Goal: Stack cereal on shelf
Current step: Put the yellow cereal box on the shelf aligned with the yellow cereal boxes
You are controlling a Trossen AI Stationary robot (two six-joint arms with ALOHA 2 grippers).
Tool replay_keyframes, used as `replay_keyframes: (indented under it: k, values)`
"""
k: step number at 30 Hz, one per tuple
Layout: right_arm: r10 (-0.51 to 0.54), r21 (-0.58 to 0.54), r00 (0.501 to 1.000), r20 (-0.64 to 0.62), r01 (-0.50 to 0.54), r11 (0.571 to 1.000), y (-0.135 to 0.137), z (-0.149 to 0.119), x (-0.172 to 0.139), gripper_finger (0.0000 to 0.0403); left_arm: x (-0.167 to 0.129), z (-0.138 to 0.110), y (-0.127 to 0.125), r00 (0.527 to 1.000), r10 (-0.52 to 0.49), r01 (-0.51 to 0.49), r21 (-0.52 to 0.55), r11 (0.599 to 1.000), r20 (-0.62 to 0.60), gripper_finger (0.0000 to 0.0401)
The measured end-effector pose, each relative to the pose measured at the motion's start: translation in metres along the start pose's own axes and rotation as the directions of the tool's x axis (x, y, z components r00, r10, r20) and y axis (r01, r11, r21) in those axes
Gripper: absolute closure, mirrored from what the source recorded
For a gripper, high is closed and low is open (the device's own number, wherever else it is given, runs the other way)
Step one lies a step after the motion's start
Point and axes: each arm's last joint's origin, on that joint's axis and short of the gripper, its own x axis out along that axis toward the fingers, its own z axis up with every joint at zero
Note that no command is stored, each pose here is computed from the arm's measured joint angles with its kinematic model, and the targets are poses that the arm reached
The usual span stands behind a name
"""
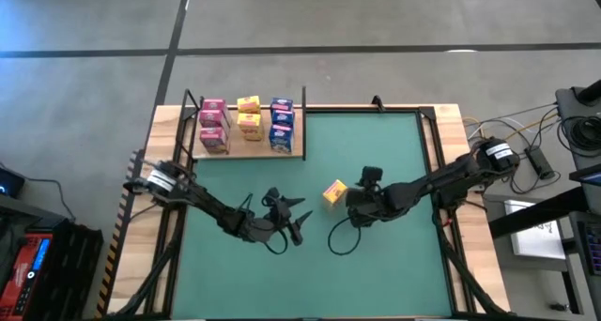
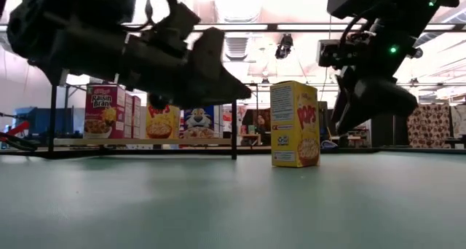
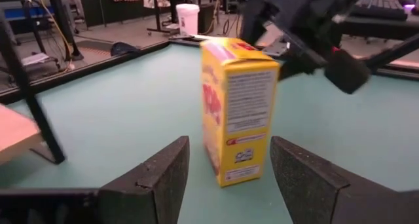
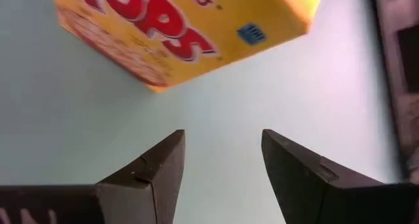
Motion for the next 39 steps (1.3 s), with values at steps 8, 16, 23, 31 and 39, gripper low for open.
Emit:
replay_keyframes:
  k: [8, 16, 23, 31, 39]
  values:
    - [-0.027, -0.103, 0.998, 0.064, 0.033, 0.994, 0.004, 0.002, 0.009, 0.0211, 0.021, -0.004, -0.023, 1.000, 0.012, -0.013, 0.058, 0.998, 0.017, 0.0204]
    - [0.068, -0.068, 0.989, 0.129, -0.060, 0.996, 0.010, 0.008, 0.009, 0.0211, 0.025, -0.006, -0.023, 0.994, 0.100, -0.101, 0.022, 0.995, 0.037, 0.0204]
    - [0.164, -0.043, 0.967, 0.193, -0.158, 0.986, 0.014, 0.016, 0.008, 0.0211, 0.025, -0.006, -0.024, 0.997, 0.070, -0.070, -0.007, 0.998, 0.030, 0.0204]
    - [0.190, -0.025, 0.954, 0.233, -0.189, 0.982, 0.015, 0.021, 0.007, 0.0211, 0.028, -0.005, -0.021, 0.997, 0.074, -0.074, 0.002, 0.997, 0.027, 0.0204]
    - [0.217, -0.025, 0.947, 0.238, -0.217, 0.976, 0.016, 0.021, 0.006, 0.0211, 0.032, -0.005, -0.017, 0.997, 0.079, -0.080, 0.012, 0.997, 0.022, 0.0204]
